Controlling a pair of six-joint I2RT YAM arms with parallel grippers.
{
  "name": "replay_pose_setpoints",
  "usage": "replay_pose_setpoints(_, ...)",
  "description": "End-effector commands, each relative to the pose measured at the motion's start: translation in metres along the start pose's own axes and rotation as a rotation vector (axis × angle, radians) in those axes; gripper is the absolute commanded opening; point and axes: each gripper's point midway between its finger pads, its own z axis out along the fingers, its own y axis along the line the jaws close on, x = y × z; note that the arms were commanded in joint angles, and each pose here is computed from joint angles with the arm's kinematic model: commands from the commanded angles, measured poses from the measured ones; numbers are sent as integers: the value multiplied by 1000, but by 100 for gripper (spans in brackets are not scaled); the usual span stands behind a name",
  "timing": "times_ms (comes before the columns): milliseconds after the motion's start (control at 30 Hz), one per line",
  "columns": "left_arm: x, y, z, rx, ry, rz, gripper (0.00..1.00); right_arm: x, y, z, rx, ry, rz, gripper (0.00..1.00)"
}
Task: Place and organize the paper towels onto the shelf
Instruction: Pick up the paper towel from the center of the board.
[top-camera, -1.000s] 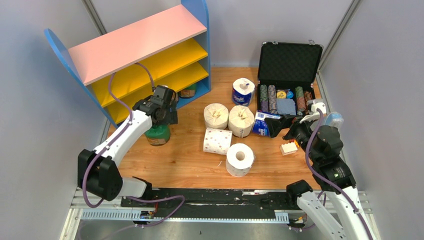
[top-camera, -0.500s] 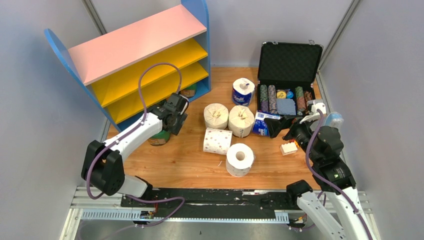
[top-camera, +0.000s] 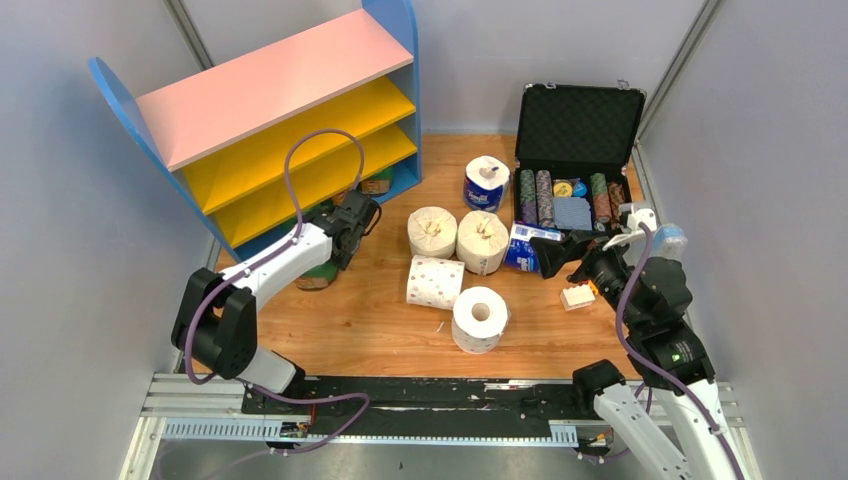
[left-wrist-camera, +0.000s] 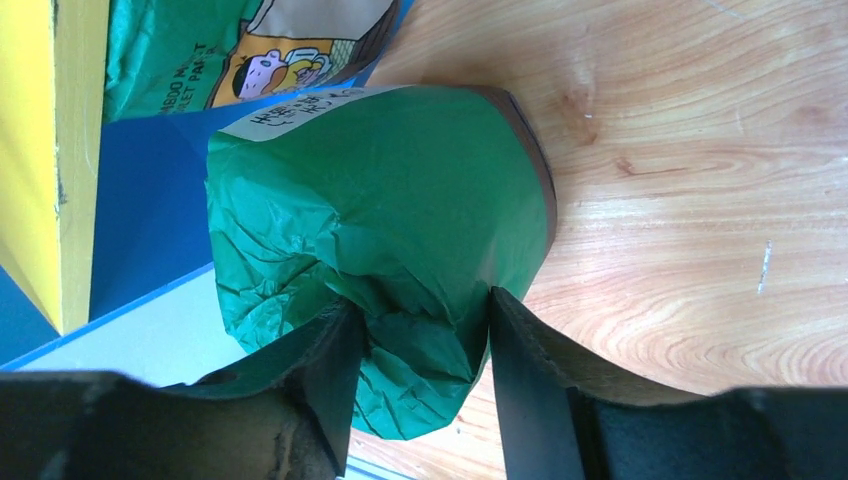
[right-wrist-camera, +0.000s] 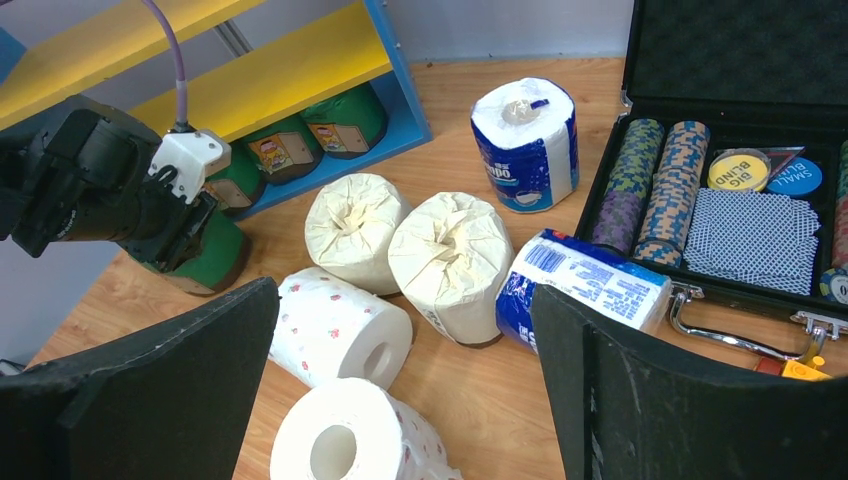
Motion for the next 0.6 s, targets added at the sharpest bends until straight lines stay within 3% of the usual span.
replay_pose_setpoints(0,-5,9,-4,-52,-4,-51,53,-13,7,-3,-31,-54,-14,100)
replay_pose_setpoints(233,-13,25,-18,-42,-36,-148,39,-10,9,-1,-41,-40,1,100)
replay_pose_setpoints(567,-9,70,-20,-86,-77,-274,34,-17,13,-13,-59,-84,5,100)
